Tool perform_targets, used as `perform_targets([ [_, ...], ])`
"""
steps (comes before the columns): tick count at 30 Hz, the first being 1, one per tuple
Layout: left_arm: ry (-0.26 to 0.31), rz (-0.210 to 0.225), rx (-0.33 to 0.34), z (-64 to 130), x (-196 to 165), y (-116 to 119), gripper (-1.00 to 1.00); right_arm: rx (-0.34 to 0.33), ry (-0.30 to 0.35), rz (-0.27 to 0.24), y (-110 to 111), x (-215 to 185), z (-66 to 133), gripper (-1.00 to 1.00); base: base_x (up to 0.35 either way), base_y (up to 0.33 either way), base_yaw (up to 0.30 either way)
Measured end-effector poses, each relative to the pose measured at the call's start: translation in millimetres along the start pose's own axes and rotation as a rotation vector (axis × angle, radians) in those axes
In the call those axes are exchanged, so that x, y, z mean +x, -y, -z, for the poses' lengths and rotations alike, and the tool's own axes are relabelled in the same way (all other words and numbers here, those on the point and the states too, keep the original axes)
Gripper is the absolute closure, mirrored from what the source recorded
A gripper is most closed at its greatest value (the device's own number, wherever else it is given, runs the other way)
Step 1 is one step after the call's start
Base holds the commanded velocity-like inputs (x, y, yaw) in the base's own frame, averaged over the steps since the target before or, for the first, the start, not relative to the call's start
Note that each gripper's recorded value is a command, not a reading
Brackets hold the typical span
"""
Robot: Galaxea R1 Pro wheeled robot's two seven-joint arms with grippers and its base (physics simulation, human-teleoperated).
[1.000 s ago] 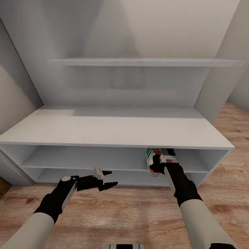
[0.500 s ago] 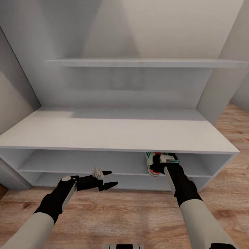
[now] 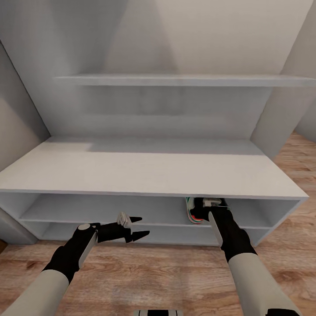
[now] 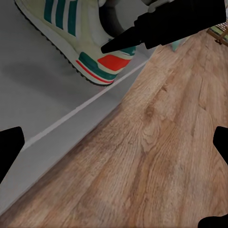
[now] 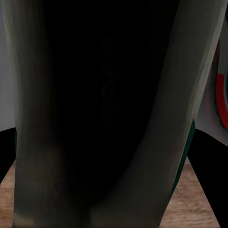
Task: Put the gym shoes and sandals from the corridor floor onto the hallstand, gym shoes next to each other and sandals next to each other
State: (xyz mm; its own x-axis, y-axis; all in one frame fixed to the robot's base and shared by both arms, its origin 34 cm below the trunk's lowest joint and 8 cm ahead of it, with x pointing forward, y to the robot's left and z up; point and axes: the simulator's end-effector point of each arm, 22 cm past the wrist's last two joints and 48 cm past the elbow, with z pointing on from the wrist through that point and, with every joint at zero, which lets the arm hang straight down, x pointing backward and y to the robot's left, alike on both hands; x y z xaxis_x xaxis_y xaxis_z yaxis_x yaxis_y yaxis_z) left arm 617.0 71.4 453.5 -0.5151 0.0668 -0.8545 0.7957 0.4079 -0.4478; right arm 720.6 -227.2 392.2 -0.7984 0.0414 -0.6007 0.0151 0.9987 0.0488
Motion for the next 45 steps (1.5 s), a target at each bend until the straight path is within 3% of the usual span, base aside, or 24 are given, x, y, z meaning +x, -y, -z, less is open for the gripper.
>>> perform_targets([
  [26, 0.000, 0.000, 0.000, 0.1, -0.1, 0.0, -1.00, -0.001, 0.000, 0.000, -0.7, -0.1, 0.1, 1.00, 0.038, 0.000, 0.000],
  [27, 0.000, 0.000, 0.000, 0.1, -0.1, 0.0, -1.00, -0.001, 0.000, 0.000, -0.8, -0.1, 0.1, -1.00, 0.024, 0.000, 0.000],
  [45, 0.000, 0.000, 0.000, 0.1, -0.1, -0.1, -1.00, -0.001, 0.001, 0.000, -0.4, -0.2, 0.1, -1.00, 0.002, 0.000, 0.000],
])
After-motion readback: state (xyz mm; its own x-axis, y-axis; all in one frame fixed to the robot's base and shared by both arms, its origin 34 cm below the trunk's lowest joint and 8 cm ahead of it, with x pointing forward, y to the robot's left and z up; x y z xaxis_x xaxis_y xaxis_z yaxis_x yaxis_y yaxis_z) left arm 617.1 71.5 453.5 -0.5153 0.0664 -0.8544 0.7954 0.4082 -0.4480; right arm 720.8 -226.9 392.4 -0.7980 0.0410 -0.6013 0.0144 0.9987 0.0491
